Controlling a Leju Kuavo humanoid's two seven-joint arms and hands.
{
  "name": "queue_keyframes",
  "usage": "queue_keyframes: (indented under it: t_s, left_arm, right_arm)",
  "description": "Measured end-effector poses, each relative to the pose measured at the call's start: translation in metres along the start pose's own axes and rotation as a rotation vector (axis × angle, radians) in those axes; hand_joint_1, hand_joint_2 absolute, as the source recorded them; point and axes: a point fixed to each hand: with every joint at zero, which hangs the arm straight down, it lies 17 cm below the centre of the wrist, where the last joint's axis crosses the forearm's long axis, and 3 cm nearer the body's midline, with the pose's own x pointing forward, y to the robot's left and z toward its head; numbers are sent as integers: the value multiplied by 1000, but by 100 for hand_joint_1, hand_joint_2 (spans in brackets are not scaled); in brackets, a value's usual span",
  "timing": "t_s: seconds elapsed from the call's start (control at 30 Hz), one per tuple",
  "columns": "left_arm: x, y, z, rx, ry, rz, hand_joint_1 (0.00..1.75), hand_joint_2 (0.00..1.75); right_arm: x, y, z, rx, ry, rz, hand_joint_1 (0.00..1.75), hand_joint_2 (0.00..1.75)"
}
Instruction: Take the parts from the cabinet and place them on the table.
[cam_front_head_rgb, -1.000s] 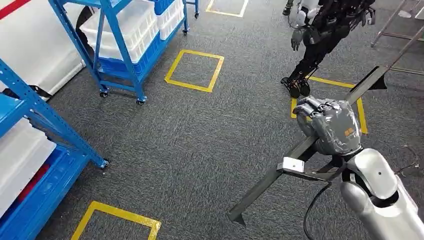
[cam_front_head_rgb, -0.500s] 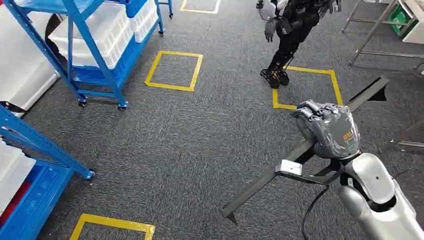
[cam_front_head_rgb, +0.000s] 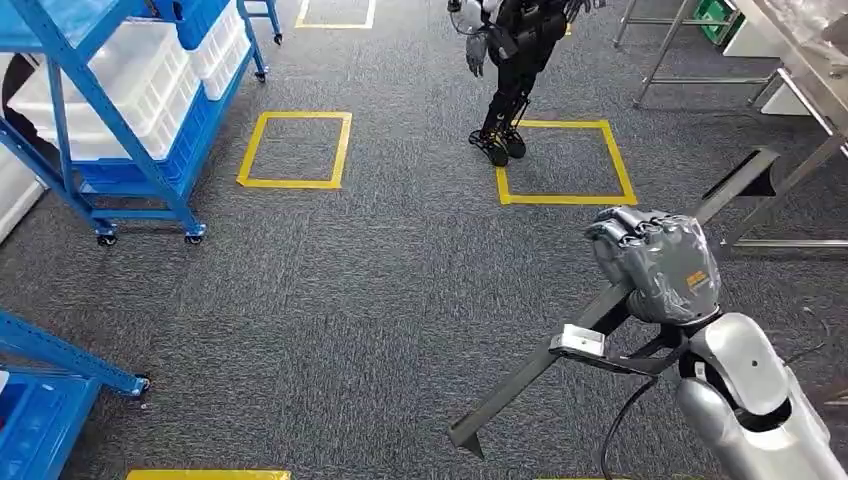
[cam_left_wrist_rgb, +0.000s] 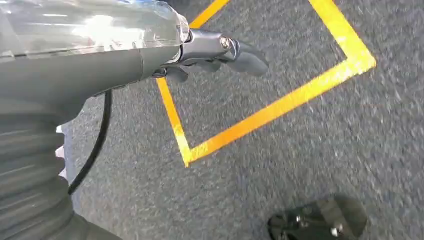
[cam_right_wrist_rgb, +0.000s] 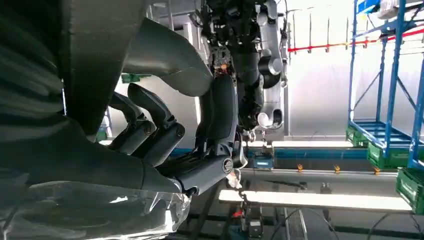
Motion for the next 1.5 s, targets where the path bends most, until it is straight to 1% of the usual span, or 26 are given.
queue_keyframes:
  t_s: [0.13,0.27,0.47,0.67,0.8,1.13,1.27,1.5]
  left_arm:
    - [4,5,-1,32,-9,8,0,175]
    - [4,3,0,26,-13,34,0,175]
    - [9,1,0,25,-24,50,0,175]
    - [18,2,1,30,-67,67,0,175]
    - [23,3,1,33,-86,100,0,175]
    - [16,-18,3,-89,-17,148,0,175]
    - [12,-23,5,-116,3,164,0,175]
    - [12,-26,5,-131,11,183,0,175]
  right_arm:
    - [-1,-3,0,-6,0,1,175,175]
    - [2,2,1,9,-3,-6,175,175]
    - [5,2,-8,4,-17,-10,175,175]
    - [2,-1,-18,-16,-18,-11,175,175]
    - [5,4,-17,-8,-20,-21,175,175]
    - [7,7,-20,-10,-13,-26,175,175]
    - [12,12,-20,1,-14,-29,175,175]
    - [9,11,-33,-3,-10,-31,175,175]
